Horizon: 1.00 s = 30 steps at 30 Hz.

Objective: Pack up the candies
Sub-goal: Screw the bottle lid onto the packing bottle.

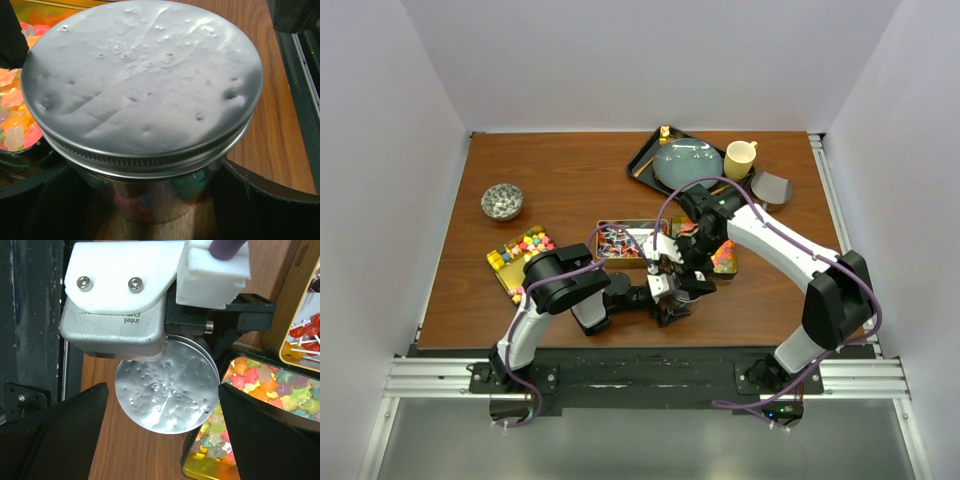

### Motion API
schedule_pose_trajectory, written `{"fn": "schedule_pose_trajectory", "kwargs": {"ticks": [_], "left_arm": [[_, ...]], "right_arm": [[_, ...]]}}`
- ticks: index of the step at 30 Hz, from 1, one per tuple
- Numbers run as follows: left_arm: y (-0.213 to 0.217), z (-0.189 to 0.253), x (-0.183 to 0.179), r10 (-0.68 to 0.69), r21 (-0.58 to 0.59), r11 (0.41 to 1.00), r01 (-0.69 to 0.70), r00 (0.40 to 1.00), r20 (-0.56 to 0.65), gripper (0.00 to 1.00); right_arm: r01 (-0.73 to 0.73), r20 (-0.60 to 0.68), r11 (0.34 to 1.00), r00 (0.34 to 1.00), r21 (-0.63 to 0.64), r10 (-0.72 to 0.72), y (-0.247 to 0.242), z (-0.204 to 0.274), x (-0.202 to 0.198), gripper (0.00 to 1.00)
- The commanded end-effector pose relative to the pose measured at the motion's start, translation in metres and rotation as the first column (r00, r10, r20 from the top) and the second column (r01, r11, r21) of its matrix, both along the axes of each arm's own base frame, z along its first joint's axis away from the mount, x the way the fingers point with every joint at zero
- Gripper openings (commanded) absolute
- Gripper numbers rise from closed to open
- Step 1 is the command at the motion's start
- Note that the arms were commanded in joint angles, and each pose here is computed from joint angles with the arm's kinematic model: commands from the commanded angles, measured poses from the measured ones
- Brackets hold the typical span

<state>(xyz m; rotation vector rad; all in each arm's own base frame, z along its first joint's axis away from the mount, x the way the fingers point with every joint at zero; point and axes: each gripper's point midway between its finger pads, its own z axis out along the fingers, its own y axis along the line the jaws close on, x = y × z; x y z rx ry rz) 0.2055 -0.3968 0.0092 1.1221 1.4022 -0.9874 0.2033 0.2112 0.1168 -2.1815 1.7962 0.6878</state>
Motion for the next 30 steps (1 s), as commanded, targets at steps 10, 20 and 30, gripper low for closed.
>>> {"fn": "schedule_pose_trajectory", "kwargs": {"ticks": [10, 20, 30], "left_arm": [[0.023, -0.040, 0.002, 0.071, 0.096, 0.993, -0.064, 0.996, -0.062, 0.00], [0.026, -0.041, 0.007, 0.107, 0.086, 0.992, -0.097, 0.987, -0.118, 0.00], [0.025, -0.044, 0.007, 0.100, 0.087, 0.992, -0.089, 0.986, -0.132, 0.00]], "right_arm": [[0.007, -0.037, 1.000, 0.999, -0.024, -0.008, -0.009, 0.005, -0.016, 0.94], [0.063, -0.133, 0.990, 0.988, -0.125, -0.079, -0.038, -0.009, -0.052, 0.92], [0.094, -0.126, 0.984, 0.986, -0.152, -0.113, -0.048, -0.014, -0.061, 0.93]]}}
